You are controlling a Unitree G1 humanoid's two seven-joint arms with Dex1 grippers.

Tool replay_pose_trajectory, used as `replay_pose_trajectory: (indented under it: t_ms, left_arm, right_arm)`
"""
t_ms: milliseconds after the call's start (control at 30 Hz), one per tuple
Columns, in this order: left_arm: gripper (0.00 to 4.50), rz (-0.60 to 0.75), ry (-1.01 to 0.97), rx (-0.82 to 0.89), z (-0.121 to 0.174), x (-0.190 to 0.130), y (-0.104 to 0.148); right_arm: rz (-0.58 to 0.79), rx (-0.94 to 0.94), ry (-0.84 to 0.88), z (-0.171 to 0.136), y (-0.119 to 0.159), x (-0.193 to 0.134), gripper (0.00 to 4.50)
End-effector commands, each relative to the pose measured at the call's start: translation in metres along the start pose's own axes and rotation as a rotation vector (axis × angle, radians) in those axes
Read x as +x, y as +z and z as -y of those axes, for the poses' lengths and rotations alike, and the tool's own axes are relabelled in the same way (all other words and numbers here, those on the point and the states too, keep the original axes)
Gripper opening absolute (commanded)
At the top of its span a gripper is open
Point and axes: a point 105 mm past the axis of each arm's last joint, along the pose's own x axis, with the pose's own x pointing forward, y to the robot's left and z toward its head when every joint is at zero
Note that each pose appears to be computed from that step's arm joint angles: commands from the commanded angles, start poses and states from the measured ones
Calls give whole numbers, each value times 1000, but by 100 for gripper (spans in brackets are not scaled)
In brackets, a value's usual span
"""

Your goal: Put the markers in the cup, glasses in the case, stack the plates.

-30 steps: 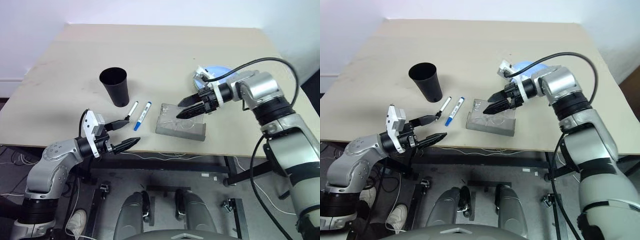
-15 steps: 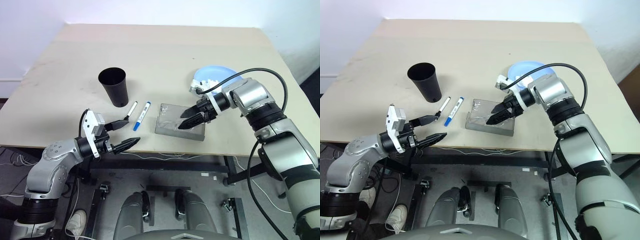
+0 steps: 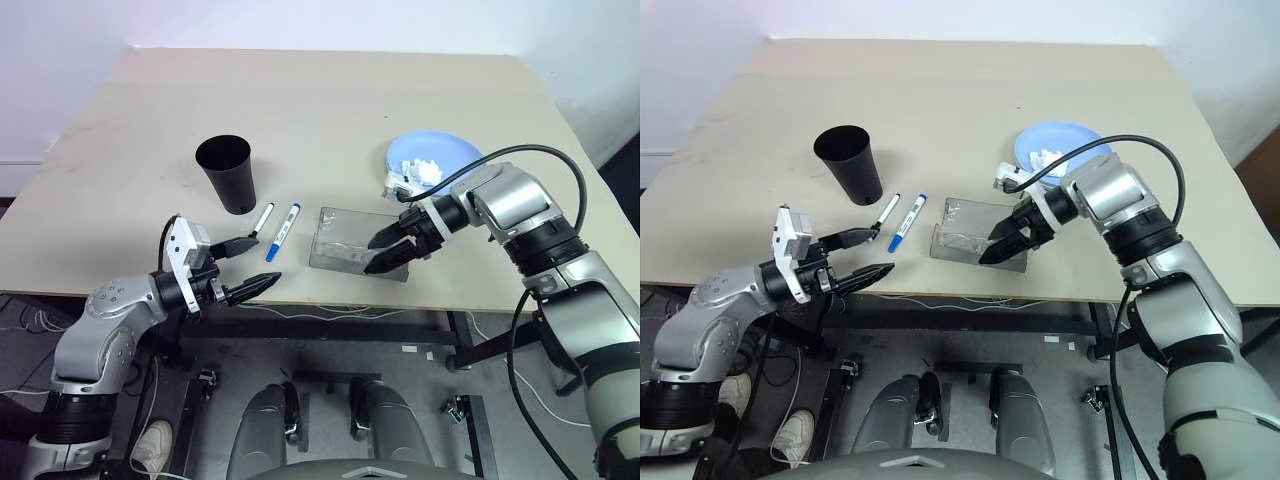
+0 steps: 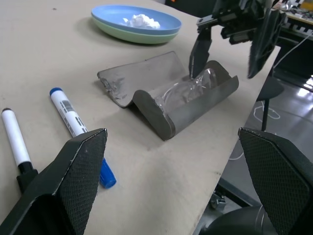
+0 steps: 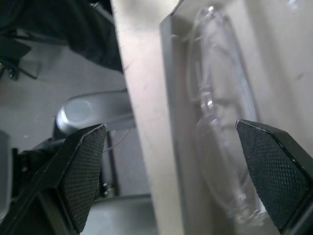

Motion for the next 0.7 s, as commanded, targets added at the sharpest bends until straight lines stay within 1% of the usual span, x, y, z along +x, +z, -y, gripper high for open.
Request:
replay_pose_trajectory:
  t_ms: [33,167,233,333,400,533,700]
  left_arm:
    - [450,11,-8,28,0,0,5]
    - [450,12,-9,28,0,-1,4]
    - [450,12,-11,27,1,-1,4]
    - [450,14,-14,29,0,0,4]
    - [450,17,-15,30,0,1,4]
    - [450,19,-18,32,0,2,5]
    - [450,17,-23,33,0,2,5]
  right_arm:
    - [100,-107,-8,-9,21,-16,447]
    - [187,-185,-44,-15,29,-25,447]
    - [215,-255,-63,-20,27,-27,447]
    - [259,-356,-141,-22,21,-27,447]
    - [339,-396,-201,-21,26,-30,447]
    - [384,-311,-302,-10,21,-39,447]
    - [370,-261,-435,6,11,-59,447]
